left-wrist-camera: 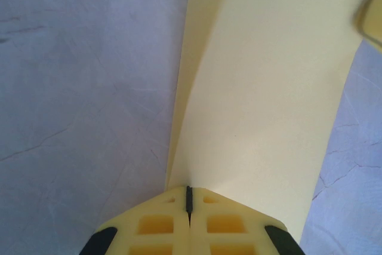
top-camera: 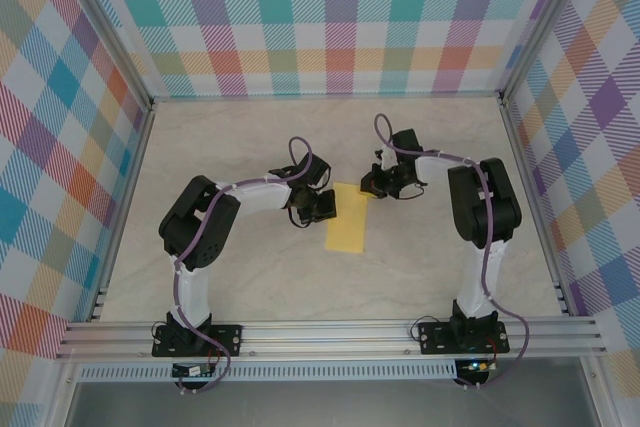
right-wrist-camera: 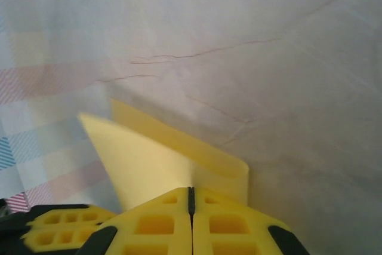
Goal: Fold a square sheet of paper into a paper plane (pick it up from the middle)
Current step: Fold the square sheet of paper in half at the center of the table.
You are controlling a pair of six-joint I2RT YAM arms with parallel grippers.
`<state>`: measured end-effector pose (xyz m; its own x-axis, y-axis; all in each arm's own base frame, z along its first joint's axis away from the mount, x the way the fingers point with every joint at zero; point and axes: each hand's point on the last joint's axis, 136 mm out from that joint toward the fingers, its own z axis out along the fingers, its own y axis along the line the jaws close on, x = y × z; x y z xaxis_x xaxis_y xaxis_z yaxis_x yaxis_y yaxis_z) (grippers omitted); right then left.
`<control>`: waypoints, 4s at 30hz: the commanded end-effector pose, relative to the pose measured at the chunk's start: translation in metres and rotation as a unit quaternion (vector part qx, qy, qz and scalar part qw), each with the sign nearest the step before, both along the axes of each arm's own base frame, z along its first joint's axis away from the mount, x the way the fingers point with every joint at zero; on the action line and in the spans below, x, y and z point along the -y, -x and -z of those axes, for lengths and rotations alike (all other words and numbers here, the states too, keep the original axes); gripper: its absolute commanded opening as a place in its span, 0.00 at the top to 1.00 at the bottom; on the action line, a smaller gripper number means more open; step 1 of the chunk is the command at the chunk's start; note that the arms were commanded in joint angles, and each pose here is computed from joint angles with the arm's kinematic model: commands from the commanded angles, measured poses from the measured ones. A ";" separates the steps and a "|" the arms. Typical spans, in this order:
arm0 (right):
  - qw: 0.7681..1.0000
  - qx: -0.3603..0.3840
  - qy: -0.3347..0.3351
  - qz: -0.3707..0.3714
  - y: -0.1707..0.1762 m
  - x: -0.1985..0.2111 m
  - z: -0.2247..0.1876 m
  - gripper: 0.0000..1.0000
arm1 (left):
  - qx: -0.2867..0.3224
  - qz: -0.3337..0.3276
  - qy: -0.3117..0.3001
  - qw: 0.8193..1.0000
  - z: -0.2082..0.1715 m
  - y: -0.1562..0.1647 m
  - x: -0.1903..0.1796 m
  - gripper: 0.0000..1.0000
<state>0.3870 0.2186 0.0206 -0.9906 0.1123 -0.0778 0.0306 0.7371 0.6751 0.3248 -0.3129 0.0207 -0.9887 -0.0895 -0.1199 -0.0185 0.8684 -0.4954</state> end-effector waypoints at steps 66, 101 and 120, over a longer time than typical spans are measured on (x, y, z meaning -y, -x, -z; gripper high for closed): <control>0.997 -0.001 -0.060 -0.043 0.136 -0.026 -0.049 0.89 | -0.050 0.005 -0.057 0.997 0.026 0.033 -0.023 1.00; 0.998 -0.010 0.055 -0.019 0.135 -0.011 -0.013 0.84 | -0.034 0.012 -0.038 0.999 0.010 0.028 -0.016 1.00; 0.998 -0.034 0.035 0.035 0.077 -0.013 -0.037 0.56 | 0.013 -0.056 0.101 0.993 -0.049 0.000 -0.018 0.58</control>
<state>0.3090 0.2192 0.0538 -0.9796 0.1901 -0.0647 0.1186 0.8078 0.5775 0.3227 -0.2949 0.0710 -0.9699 -0.1902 -0.1523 -0.0576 0.7862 -0.6152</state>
